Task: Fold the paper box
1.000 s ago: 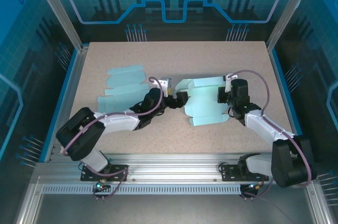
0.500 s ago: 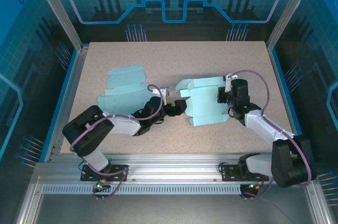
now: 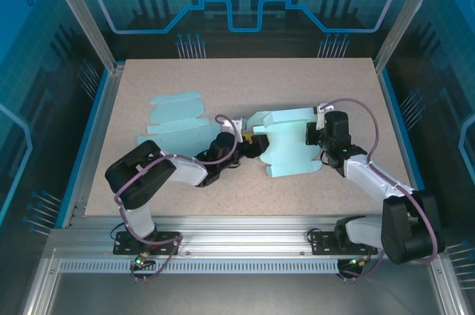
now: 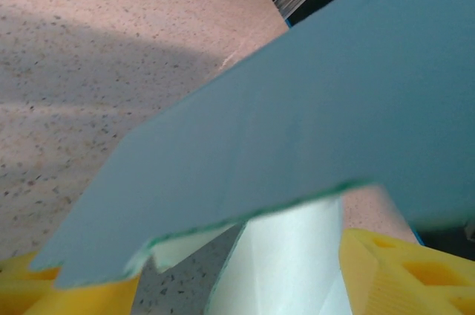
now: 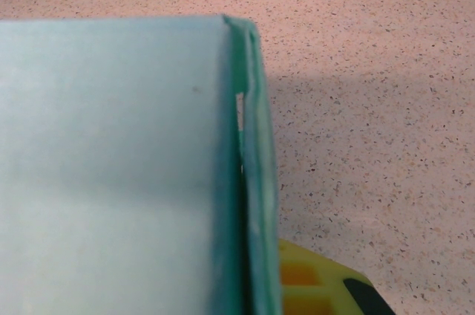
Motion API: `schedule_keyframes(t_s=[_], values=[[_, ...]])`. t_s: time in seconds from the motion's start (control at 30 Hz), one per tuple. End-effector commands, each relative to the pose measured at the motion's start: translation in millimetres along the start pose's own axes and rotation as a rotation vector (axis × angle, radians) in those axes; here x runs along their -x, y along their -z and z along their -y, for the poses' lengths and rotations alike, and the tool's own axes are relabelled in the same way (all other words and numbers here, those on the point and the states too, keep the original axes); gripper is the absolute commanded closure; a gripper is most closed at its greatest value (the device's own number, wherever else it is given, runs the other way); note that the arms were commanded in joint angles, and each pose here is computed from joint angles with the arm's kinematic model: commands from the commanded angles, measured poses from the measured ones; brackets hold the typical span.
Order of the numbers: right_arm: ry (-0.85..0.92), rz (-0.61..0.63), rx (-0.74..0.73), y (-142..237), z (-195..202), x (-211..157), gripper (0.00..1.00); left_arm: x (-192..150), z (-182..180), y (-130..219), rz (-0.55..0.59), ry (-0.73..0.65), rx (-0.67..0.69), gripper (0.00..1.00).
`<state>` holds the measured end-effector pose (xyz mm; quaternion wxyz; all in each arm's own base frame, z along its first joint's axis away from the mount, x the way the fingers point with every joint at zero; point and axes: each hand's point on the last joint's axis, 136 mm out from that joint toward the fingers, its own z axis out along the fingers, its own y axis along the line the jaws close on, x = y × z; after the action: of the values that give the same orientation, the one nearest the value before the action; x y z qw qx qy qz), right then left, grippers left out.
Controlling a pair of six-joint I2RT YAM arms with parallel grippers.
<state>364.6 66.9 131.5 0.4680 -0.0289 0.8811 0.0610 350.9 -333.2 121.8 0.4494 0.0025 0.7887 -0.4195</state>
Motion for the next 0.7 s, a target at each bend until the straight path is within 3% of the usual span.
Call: schedule_keyframes(t_s=[0.0, 0.3, 0.53, 0.67], values=[[0.006, 0.040, 0.016, 4, -4, 10, 1.00, 17, 26, -3, 0.047, -0.040, -0.093, 0.33], [0.006, 0.038, 0.015, 3, -4, 10, 1.00, 18, 51, -5, 0.052, -0.056, -0.208, 0.43], [0.006, 0.037, 0.016, 3, -5, 10, 1.00, 14, 68, -13, 0.045, -0.079, -0.263, 0.42], [0.008, 0.037, 0.019, 3, -5, 9, 1.00, 19, 72, -15, 0.082, -0.101, -0.283, 0.34]])
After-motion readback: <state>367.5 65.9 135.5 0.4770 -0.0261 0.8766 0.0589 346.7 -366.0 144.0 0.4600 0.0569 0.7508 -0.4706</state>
